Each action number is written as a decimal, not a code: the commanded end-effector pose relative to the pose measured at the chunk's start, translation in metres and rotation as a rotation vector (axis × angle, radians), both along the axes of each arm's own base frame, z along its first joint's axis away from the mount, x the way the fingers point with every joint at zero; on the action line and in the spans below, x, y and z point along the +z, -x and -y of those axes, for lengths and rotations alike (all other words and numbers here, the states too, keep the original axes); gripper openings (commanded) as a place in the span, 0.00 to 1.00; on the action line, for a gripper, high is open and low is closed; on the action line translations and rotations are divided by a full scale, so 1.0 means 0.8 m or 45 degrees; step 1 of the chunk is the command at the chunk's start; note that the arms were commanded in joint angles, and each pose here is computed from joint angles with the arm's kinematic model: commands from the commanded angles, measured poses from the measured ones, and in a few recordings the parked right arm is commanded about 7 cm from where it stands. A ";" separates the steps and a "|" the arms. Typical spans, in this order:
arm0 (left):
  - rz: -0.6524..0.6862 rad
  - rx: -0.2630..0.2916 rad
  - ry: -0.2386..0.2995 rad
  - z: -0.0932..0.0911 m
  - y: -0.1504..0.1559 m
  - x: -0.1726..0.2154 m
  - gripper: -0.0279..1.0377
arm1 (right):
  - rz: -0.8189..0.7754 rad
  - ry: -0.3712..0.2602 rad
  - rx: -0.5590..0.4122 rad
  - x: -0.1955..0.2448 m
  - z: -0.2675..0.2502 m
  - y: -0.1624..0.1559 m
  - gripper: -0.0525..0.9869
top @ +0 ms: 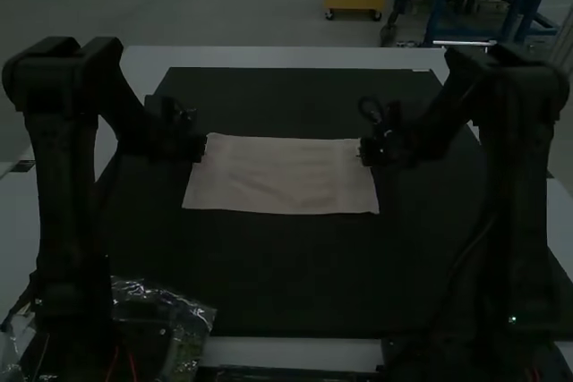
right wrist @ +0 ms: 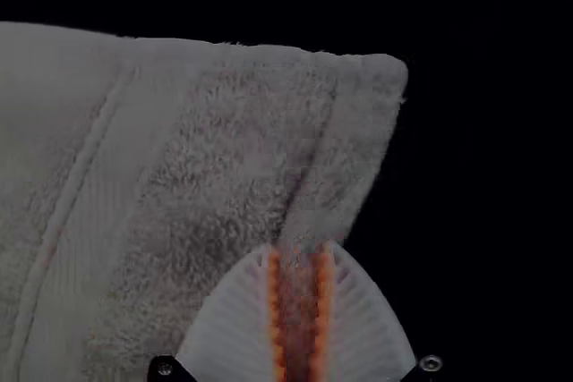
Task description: Fold the towel.
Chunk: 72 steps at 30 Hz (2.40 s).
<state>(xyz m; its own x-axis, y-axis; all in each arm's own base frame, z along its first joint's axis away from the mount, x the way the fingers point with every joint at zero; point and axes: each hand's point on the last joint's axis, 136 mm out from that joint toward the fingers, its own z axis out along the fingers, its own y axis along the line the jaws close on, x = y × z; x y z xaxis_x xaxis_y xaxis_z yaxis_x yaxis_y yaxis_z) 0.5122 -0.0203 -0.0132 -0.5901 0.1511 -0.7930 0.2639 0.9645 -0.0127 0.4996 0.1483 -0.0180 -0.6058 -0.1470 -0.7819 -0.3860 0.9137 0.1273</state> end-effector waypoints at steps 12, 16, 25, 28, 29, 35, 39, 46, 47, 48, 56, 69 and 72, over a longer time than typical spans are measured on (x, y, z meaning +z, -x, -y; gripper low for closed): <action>0.060 0.061 -0.051 -0.025 -0.015 0.029 0.04 | 0.030 -0.107 -0.021 0.022 0.011 -0.008 0.03; 0.081 0.065 -0.053 -0.028 -0.016 0.050 0.04 | 0.065 -0.113 -0.025 0.040 0.013 -0.012 0.03; 0.022 0.042 -0.059 -0.030 0.007 0.063 0.04 | 0.092 -0.127 -0.061 0.072 0.038 -0.007 0.03; -0.006 0.041 -0.062 -0.031 0.018 0.063 0.04 | 0.083 -0.136 -0.044 0.077 0.036 0.003 0.03; -0.012 0.041 -0.061 -0.031 0.022 0.064 0.04 | 0.082 -0.138 -0.041 0.079 0.036 0.007 0.03; -0.038 0.017 -0.080 -0.026 0.047 0.074 0.04 | 0.052 -0.157 -0.015 0.090 0.034 0.030 0.03; -0.065 0.015 -0.089 -0.027 0.066 0.082 0.04 | 0.032 -0.154 0.016 0.096 0.032 0.045 0.03; -0.085 -0.019 -0.123 -0.023 0.096 0.088 0.04 | 0.007 -0.155 0.046 0.106 0.031 0.070 0.03; -0.092 -0.024 -0.123 -0.021 0.100 0.088 0.04 | -0.001 -0.158 0.050 0.106 0.031 0.074 0.03; -0.100 -0.025 -0.125 -0.021 0.103 0.089 0.04 | -0.008 -0.153 0.053 0.106 0.031 0.078 0.03; -0.129 -0.046 -0.153 -0.020 0.122 0.098 0.04 | -0.050 -0.138 0.089 0.112 0.031 0.101 0.03; -0.239 -0.072 -0.191 -0.021 0.160 0.092 0.04 | -0.146 -0.118 0.117 0.095 0.034 0.146 0.03; -0.257 -0.069 -0.200 -0.022 0.170 0.088 0.04 | -0.163 -0.115 0.117 0.091 0.035 0.158 0.03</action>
<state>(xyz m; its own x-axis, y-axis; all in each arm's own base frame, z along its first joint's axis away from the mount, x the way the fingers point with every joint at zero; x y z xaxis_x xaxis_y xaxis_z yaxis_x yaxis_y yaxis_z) 0.3769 -0.0145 0.0495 -0.7305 0.2874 -0.6194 0.3449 0.9382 0.0286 0.3726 0.1306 0.0442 -0.7115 -0.1441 -0.6877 -0.4455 0.8494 0.2829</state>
